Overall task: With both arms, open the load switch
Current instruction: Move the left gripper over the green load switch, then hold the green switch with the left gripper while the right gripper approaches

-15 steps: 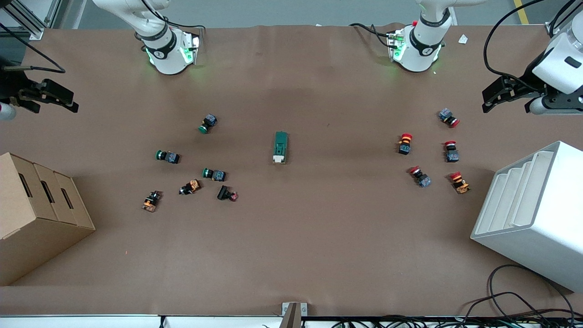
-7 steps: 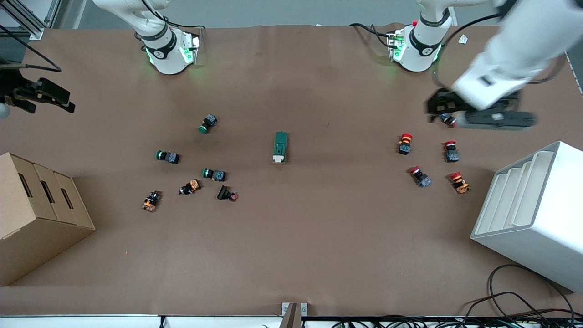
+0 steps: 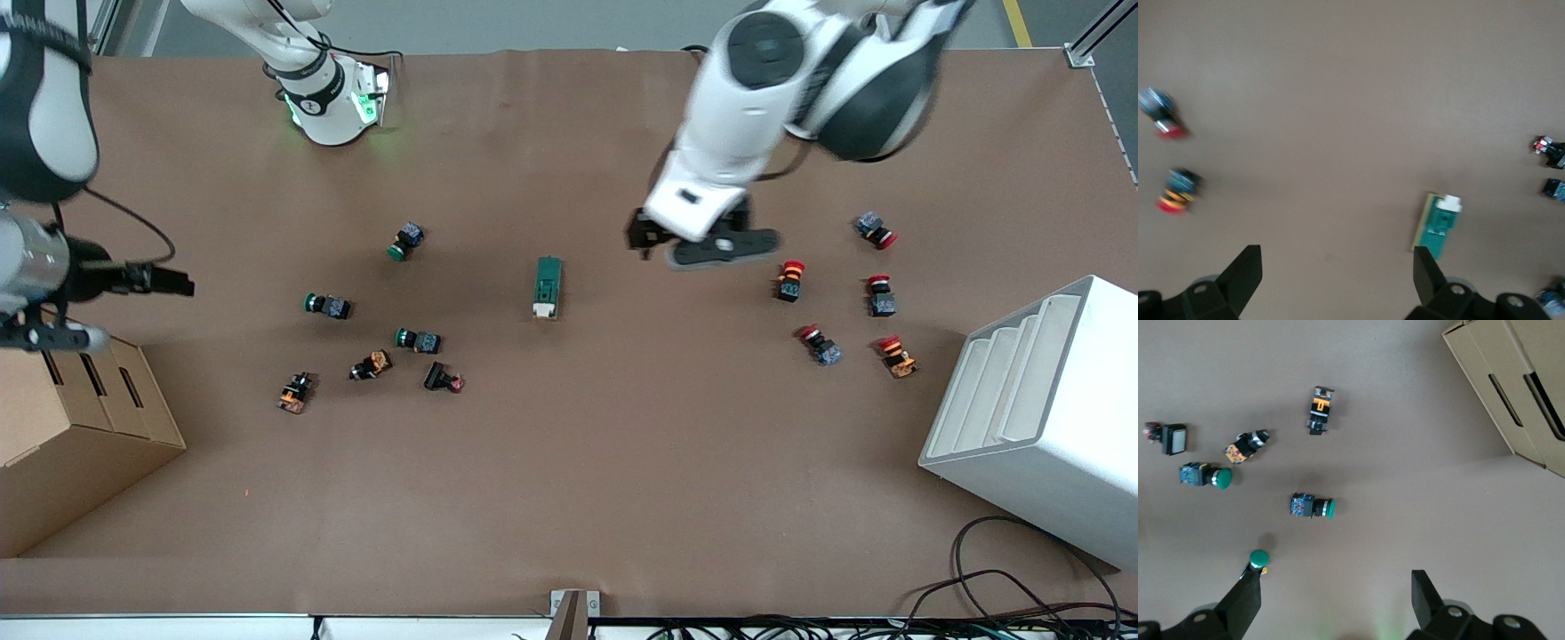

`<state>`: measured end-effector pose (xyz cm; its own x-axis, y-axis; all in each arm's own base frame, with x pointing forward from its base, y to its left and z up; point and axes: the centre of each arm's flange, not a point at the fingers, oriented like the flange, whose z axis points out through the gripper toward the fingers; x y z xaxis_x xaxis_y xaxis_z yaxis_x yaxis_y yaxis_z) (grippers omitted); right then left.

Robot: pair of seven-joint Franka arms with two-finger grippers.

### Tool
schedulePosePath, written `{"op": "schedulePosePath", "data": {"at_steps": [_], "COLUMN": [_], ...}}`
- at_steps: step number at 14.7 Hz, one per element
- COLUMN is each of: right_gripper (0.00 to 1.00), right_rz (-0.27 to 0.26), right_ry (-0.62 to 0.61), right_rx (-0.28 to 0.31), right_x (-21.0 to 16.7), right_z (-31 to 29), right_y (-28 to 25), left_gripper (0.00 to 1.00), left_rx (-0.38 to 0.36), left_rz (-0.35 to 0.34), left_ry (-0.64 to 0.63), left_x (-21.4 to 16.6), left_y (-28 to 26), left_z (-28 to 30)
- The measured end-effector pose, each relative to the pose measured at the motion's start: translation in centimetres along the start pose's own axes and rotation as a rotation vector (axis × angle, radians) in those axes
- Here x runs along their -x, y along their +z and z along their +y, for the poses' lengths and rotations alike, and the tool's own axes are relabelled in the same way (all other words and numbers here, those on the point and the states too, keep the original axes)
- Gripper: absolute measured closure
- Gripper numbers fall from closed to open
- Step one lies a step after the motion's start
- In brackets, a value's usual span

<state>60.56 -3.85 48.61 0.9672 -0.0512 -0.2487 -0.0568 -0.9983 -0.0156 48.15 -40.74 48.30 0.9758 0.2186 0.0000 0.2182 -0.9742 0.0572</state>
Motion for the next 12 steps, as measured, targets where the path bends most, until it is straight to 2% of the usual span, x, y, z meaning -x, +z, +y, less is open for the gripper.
{"op": "schedulePosePath", "data": {"at_steps": [3,6,9,12], "right_gripper": [0.0,0.0,0.0,0.0], "right_rz": [0.012,-0.005,-0.07,-0.093], "right_ry": [0.116,0.321,0.556,0.757], "right_rx": [0.003,0.014,-0.034,-0.01], "right_x": [-1.2,-1.1,-1.6,-2.5], "right_z": [-2.5,-10.9,-20.8,-28.4], "right_y": [0.9,2.9,8.2,15.6], "left_gripper": [0.0,0.0,0.0,0.01], "left_rx": [-0.024,-0.027,-0.037,-0.025], "left_rz": [0.069,0.19,0.314,0.422], "left_ry": [-0.062,-0.088,-0.08,-0.022], "left_x": [5.3,10.8,16.2,20.6], "left_y": [5.5,12.3,19.6,25.5], "left_z": [5.6,10.1,12.5,12.8]}}
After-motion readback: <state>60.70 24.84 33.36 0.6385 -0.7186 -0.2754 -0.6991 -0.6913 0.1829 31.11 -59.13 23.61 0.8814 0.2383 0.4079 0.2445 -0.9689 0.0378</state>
